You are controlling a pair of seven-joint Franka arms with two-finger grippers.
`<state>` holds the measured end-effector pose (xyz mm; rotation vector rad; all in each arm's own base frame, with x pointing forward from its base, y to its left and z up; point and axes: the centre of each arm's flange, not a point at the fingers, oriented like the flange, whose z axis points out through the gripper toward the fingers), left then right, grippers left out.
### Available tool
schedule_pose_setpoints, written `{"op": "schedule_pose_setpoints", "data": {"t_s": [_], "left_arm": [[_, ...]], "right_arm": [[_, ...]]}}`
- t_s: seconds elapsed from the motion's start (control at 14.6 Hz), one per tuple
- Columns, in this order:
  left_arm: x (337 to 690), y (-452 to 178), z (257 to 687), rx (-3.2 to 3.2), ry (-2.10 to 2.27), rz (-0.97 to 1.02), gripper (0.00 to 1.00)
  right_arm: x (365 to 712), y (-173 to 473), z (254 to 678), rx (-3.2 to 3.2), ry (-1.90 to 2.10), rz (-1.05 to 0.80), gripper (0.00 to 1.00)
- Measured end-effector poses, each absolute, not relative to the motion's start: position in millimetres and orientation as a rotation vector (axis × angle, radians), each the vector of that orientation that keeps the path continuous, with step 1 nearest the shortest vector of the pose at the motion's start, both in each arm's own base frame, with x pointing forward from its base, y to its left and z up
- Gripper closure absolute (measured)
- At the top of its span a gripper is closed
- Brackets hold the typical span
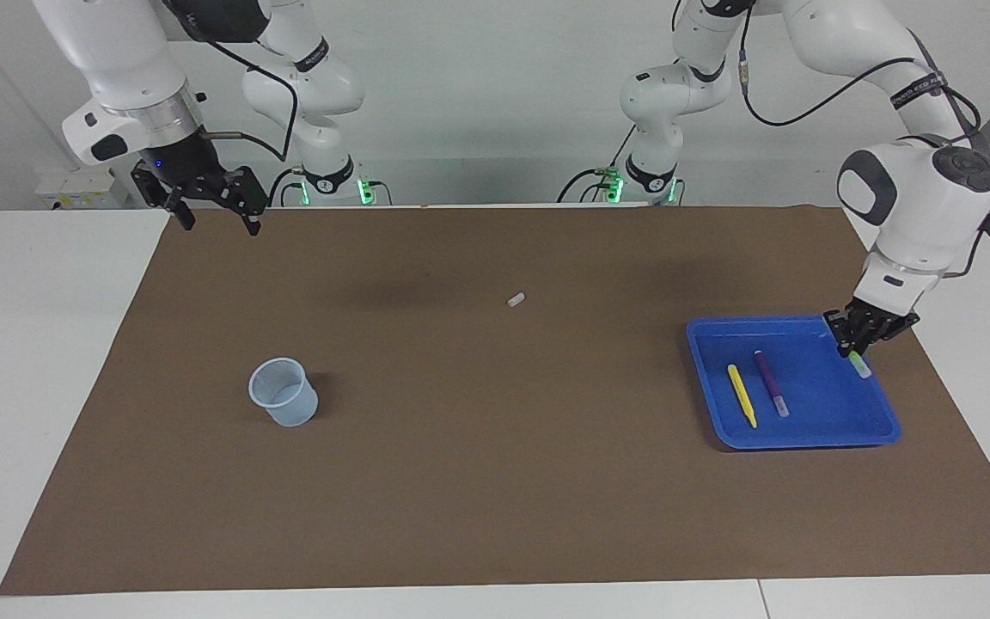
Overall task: Right arm passes pens to left for tray arrangement
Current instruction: 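Carry the green pen to the blue tray with the left gripper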
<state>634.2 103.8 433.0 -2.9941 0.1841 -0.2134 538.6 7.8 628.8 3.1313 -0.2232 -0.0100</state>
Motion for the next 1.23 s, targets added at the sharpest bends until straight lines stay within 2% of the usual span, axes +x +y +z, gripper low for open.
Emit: {"op": "schedule_pose_setpoints", "data": {"t_s": [0.48,0.89,1.23], "left_arm": [[671.3,119.8,348.4,-2.933,0.331,-0.195,0.82],[651.4,147.9,299.8,-2.968,0.280,-0.088,0.82],[639.2,141.8,299.4,-2.982,0.152,-0.120,0.82]], "right_arm": [[538.5,5.4,626.1,3.131,-0.230,-0.019,0.00],[538.5,5.4,626.1,3.131,-0.230,-0.019,0.00],[538.5,5.4,626.1,3.131,-0.230,-0.019,0.00]]}}
